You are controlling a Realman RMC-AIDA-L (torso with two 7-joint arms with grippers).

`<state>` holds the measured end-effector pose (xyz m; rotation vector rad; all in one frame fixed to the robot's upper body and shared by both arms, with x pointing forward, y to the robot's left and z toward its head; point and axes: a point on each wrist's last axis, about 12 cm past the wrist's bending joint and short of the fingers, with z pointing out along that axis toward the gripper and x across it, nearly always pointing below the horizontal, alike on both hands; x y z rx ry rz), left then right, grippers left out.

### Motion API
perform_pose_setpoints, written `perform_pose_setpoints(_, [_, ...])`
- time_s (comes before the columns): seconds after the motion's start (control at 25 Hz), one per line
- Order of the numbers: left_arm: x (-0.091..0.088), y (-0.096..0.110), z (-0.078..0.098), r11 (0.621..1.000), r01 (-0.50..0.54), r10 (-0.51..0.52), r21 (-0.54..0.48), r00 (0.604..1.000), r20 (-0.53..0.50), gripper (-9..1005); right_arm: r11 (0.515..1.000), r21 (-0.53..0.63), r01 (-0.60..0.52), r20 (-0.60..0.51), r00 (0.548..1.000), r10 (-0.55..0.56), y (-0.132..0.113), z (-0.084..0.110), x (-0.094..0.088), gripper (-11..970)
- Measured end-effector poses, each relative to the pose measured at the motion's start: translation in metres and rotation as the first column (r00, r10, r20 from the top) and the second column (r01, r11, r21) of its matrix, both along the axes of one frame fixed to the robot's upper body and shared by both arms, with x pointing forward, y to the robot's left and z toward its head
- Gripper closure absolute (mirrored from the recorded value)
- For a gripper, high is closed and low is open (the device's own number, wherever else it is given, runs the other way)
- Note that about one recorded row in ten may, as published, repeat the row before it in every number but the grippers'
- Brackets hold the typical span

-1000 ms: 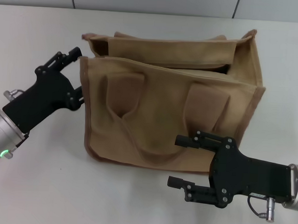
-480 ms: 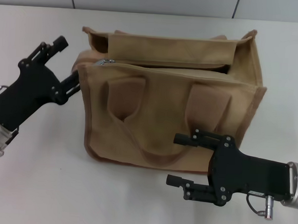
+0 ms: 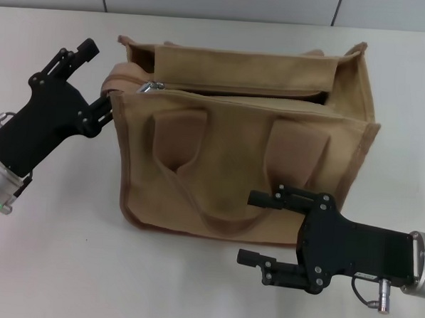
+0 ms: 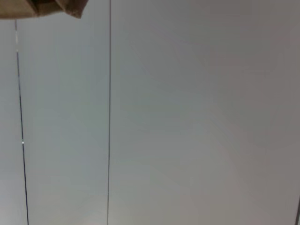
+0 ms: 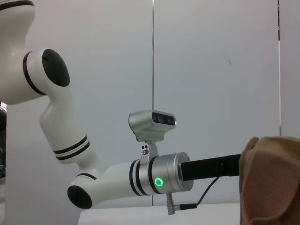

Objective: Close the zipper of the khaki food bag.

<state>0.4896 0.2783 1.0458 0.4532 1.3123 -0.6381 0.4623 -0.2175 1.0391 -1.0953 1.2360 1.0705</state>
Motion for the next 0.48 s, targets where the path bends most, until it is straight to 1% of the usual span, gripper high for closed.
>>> perform_pose_setpoints(0.08, [-0.007,0.002,-0.004,0.999,-0.034,0.034,0.017,0.999,0.012,223,1.0,0.002,0.005,0.001,1.0,-0.005,0.0,0.0,0.0,228])
perform_pose_setpoints(0.16, [-0.007,0.002,-0.004,0.999,-0.034,0.034,0.017,0.999,0.012,224,1.0,0.003,0.007,0.002,1.0,-0.007,0.0,0.0,0.001,227])
perform_pose_setpoints(0.2, [-0.015,-0.002,-0.009,0.994,-0.105,0.104,0.017,0.993,0.049,224,1.0,0.003,0.007,0.003,1.0,-0.007,0.0,0.001,0.001,227])
perform_pose_setpoints(0.32, [-0.018,-0.004,-0.01,0.992,-0.126,0.123,0.029,0.99,0.071,287,1.0,0.003,0.006,0.006,1.0,-0.006,0.0,0.001,0.002,227])
perform_pose_setpoints(0.48, [-0.019,-0.006,-0.011,0.992,-0.123,0.121,0.032,0.99,0.068,371,1.0,0.003,0.005,0.007,1.0,-0.005,0.001,0.001,0.003,227])
